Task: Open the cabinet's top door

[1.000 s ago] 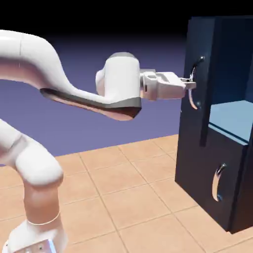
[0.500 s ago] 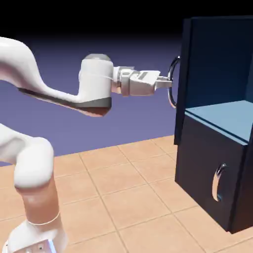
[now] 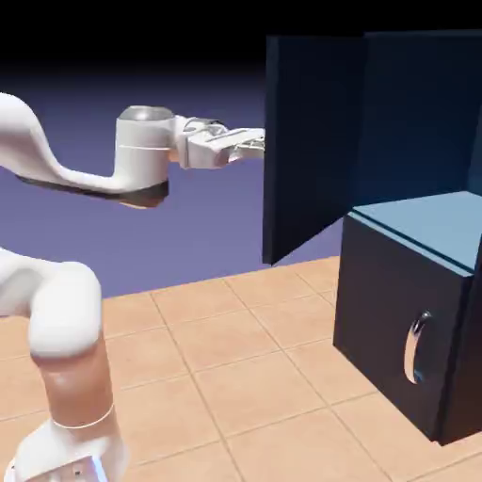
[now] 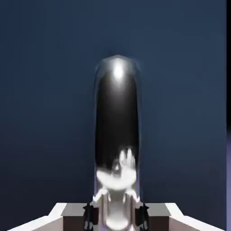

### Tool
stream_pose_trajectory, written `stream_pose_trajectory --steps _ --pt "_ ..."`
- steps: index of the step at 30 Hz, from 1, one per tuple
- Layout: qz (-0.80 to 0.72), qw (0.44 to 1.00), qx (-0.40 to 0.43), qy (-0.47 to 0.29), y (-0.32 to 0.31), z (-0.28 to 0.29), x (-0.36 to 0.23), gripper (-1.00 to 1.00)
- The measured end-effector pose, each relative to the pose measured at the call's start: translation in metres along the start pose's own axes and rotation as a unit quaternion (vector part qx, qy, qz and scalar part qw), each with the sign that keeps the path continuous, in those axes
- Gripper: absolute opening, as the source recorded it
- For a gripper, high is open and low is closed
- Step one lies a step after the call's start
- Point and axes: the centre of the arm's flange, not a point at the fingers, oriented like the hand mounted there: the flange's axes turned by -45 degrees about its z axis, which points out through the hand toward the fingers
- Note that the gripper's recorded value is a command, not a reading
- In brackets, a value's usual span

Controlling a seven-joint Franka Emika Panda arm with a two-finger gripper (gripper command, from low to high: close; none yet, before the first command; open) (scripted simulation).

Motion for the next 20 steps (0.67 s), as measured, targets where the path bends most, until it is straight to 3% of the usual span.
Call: stream_pose_trajectory --steps 19,20 --pt "0.000 0.973 -0.232 0.000 -0.098 -0.119 0.000 -1.00" --pt "0.000 0.971 -0.239 0.000 -0.102 -0.122 0.000 1.00"
